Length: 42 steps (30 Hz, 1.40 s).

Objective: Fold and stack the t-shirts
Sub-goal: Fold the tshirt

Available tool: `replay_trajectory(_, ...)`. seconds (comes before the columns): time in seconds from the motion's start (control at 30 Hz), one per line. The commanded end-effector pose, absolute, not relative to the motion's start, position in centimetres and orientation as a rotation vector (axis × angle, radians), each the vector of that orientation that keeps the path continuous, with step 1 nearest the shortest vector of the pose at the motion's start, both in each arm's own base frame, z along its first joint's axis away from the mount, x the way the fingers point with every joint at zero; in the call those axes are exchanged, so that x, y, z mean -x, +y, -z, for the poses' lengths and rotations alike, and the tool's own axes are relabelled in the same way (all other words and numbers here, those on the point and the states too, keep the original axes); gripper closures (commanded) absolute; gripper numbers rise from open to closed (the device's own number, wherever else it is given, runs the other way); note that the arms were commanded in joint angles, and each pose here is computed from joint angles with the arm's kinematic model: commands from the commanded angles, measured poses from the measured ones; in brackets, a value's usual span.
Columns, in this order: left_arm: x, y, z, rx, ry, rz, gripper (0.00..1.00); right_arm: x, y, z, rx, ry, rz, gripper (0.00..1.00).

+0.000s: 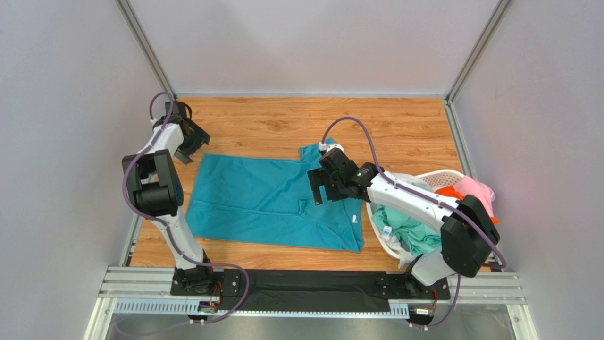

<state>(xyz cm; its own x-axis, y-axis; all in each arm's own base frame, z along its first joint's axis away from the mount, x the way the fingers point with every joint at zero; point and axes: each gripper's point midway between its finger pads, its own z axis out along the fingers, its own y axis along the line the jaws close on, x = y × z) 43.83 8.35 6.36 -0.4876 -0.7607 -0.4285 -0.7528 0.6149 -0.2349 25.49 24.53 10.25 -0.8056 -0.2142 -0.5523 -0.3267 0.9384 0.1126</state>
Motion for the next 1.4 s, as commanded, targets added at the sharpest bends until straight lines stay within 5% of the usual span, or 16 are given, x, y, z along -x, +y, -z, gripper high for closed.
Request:
replay_trajectory(0.0, -47.2, 9.1, -8.0, 1.059, 2.28, 0.048, 0.16, -27.0, 25.6, -11.1, 0.388, 2.494, -0.323, 0.0)
replay_trajectory(0.7, -48.3, 9.4, -1.9, 1.062, 2.503, -0.031, 0.37, -28.0, 25.9, -9.4, 0.4, 2.519, -0.339, 0.0)
replay_trajectory(0.93, -47.0, 9.0, -1.3, 1.057, 2.595, -0.063, 0.54, -28.0, 25.7, -8.7, 0.4, 2.534, -0.326, 0.0)
replay_trajectory(1.37, -45.7, 7.0, -1.6, 0.948, 2.68, -0.019, 0.55, -27.7, 25.7, -8.2, 0.412, 2.536, -0.335, 0.0)
